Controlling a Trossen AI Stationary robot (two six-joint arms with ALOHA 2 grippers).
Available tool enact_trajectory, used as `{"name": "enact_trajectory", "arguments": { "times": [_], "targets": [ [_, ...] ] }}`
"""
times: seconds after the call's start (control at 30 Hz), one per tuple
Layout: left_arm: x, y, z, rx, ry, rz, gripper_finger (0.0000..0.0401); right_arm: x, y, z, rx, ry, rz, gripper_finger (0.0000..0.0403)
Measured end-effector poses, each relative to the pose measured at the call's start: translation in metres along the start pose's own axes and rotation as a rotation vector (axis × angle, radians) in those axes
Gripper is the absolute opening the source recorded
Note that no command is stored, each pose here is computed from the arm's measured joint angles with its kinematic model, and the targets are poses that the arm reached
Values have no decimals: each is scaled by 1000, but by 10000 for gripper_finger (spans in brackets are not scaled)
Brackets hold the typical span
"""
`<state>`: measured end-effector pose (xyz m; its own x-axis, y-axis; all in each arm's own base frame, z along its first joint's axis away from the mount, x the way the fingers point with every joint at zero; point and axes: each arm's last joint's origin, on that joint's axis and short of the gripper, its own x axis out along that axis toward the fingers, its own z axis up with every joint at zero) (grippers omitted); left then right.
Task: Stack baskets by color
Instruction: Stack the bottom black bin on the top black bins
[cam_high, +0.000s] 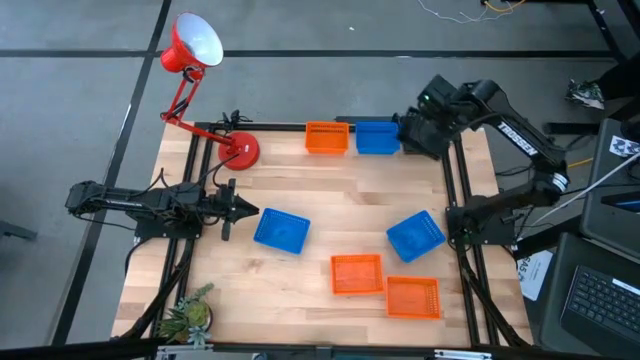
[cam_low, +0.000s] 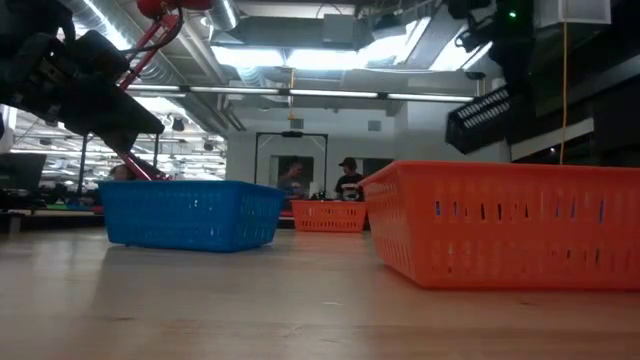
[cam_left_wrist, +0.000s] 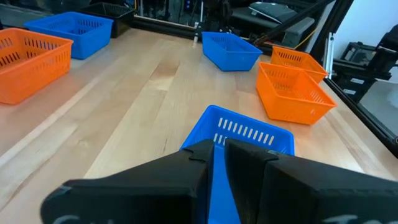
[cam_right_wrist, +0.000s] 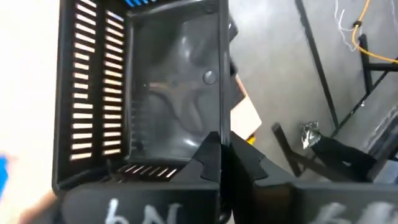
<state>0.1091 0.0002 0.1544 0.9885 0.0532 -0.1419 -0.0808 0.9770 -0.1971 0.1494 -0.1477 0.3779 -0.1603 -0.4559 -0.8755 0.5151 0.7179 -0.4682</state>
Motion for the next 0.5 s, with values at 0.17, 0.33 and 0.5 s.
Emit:
{"name": "enact_trajectory", "arguments": {
  "times": [0.17,0.33,0.5],
  "targets": [
    [0,0,0,0,0,0,31,12,0,-18,-19,48,-33,2],
    [0,0,0,0,-1,0,31,18,3,-4,9,-27,-19,2],
    [0,0,1,-1,-6,-1,31,18,2,32,53,-260,15,2]
  ]
}}
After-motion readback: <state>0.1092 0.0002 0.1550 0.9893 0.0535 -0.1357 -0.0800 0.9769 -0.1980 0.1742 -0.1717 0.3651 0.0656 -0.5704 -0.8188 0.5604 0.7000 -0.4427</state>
